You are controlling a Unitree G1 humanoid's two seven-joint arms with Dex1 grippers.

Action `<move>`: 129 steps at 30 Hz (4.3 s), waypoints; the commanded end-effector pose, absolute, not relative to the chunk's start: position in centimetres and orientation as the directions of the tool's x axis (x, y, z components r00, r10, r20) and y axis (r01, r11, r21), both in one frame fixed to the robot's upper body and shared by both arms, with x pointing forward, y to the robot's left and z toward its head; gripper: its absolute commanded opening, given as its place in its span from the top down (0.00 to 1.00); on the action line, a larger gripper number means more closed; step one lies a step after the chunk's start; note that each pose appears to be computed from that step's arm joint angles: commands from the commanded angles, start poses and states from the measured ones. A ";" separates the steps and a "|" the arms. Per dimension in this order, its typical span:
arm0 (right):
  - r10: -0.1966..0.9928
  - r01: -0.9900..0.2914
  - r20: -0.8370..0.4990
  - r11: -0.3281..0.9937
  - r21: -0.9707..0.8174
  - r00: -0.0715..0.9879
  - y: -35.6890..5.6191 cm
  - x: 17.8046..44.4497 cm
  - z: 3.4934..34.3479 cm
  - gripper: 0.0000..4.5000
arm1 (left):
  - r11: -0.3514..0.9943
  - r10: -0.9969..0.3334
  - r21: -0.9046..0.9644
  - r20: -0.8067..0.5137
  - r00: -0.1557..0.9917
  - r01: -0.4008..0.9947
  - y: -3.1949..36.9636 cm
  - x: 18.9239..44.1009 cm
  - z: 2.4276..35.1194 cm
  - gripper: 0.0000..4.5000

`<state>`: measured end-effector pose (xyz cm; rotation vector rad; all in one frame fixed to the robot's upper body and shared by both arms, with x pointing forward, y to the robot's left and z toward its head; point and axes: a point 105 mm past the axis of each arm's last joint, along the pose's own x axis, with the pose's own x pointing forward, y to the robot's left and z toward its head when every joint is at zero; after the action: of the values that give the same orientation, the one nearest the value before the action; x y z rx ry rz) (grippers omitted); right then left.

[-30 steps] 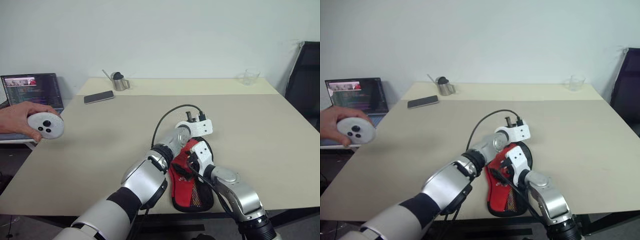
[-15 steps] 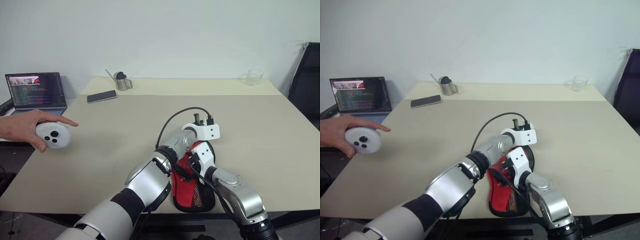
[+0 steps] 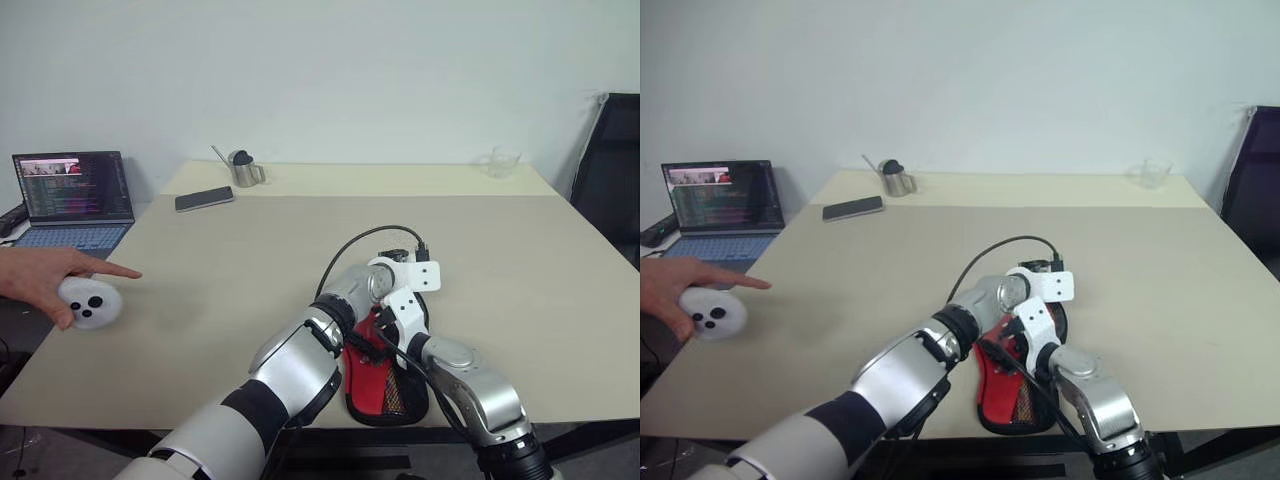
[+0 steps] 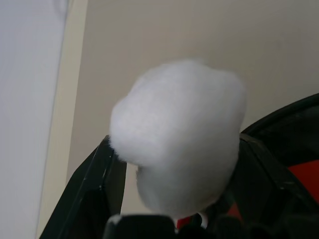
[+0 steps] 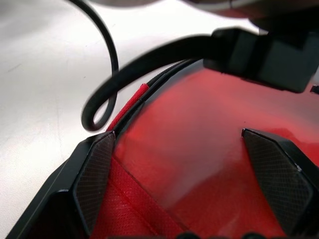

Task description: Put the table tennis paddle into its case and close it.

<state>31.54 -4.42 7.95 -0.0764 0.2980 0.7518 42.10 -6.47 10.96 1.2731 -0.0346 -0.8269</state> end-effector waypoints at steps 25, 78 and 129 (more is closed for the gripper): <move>0.746 -0.801 -0.404 0.596 0.053 0.529 -5.6 32.8 6.8 0.00 | 0.048 -0.817 0.606 -0.434 0.380 0.794 -6.6 40.6 17.3 0.34; 0.782 -0.857 -0.479 0.504 0.109 0.399 -8.2 30.3 6.4 0.00 | 0.326 -0.861 0.185 -0.346 0.372 0.927 7.5 33.1 17.6 0.01; 0.479 -0.440 -0.257 0.876 0.197 0.839 -14.1 41.4 15.4 0.00 | 0.548 -0.804 -0.044 -0.304 0.512 0.835 1.5 35.8 5.7 0.01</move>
<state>41.60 -14.14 13.78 0.1294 0.3532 0.4537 36.60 1.13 8.18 0.1359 0.2061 -0.9945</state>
